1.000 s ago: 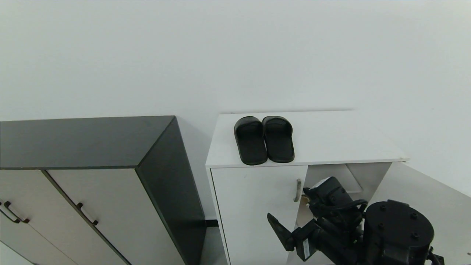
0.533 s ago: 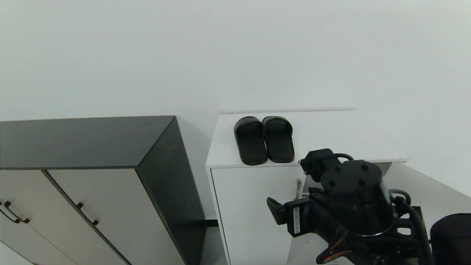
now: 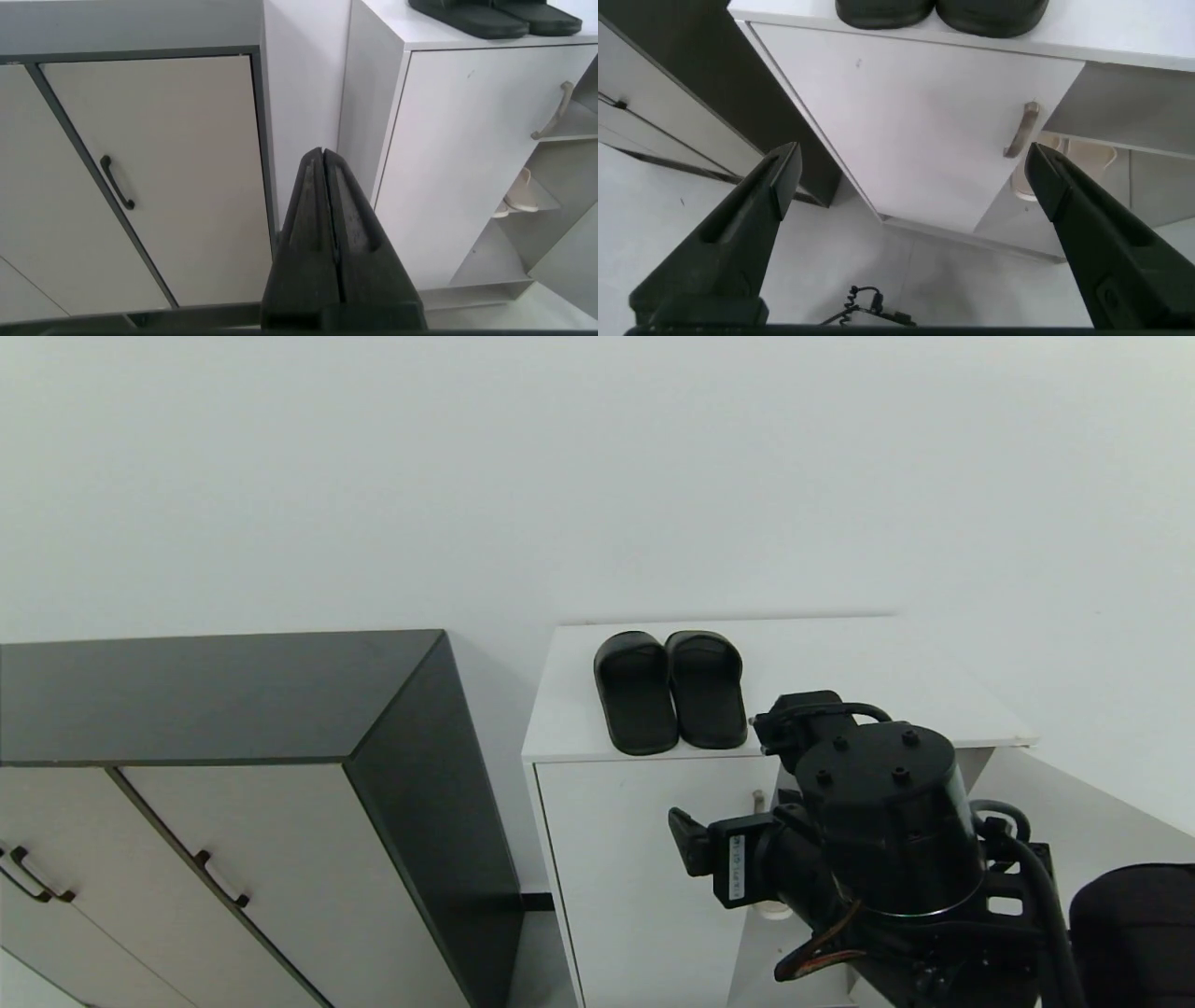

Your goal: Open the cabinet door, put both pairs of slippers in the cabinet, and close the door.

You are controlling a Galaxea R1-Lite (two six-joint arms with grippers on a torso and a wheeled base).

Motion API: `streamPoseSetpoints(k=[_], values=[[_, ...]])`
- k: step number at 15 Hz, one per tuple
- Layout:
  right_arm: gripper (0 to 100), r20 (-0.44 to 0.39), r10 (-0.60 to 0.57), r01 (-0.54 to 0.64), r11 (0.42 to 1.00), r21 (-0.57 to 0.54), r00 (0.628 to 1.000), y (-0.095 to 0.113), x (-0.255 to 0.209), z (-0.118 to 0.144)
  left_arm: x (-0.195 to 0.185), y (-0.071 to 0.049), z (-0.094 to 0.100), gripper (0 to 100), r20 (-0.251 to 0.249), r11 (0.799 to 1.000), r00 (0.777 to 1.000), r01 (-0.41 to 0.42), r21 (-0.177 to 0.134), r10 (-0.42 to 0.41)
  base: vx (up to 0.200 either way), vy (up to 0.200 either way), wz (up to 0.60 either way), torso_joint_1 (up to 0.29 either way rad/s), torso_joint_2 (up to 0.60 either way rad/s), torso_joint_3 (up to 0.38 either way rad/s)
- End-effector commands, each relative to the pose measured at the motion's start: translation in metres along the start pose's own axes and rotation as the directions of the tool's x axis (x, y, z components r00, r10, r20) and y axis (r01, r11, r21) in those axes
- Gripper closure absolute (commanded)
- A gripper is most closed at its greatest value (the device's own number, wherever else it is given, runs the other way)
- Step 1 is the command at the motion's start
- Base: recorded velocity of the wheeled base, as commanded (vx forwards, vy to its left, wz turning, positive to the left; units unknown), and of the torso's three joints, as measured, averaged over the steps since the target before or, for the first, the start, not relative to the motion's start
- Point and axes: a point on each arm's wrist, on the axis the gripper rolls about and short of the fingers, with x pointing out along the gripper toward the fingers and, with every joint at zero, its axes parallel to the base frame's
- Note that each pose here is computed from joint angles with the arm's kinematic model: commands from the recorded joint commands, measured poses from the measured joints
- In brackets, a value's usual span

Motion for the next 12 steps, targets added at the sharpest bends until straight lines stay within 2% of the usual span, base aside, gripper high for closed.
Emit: streamPoseSetpoints(k=[1,3,12], values=[[0,-0.008,-0.004,0.004,1.0,-0.007,1.0,0.0008,0.0024,-0.003,0.0001,0.0,0.0,100,-0.001,1.0,1.0,0.0,0.0,0.0,0.0,0.0,0.0,0.0,0.0,0.0],[0,-0.006,-0.003,0.003,1.0,-0.005,1.0,-0.0003,0.0013,-0.0036,0.0001,0.0,0.0,100,-0.001,1.0,1.0,0.0,0.001,0.0,0.0,0.0,0.0,0.0,0.0,0.0],[0,0.022,0.009,-0.009,1.0,-0.013,1.0,0.0014,0.004,-0.0061,0.0001,0.0,0.0,100,-0.001,1.0,1.0,0.001,0.001,-0.001,0.2,0.0,0.0,0.003,0.0,0.003]])
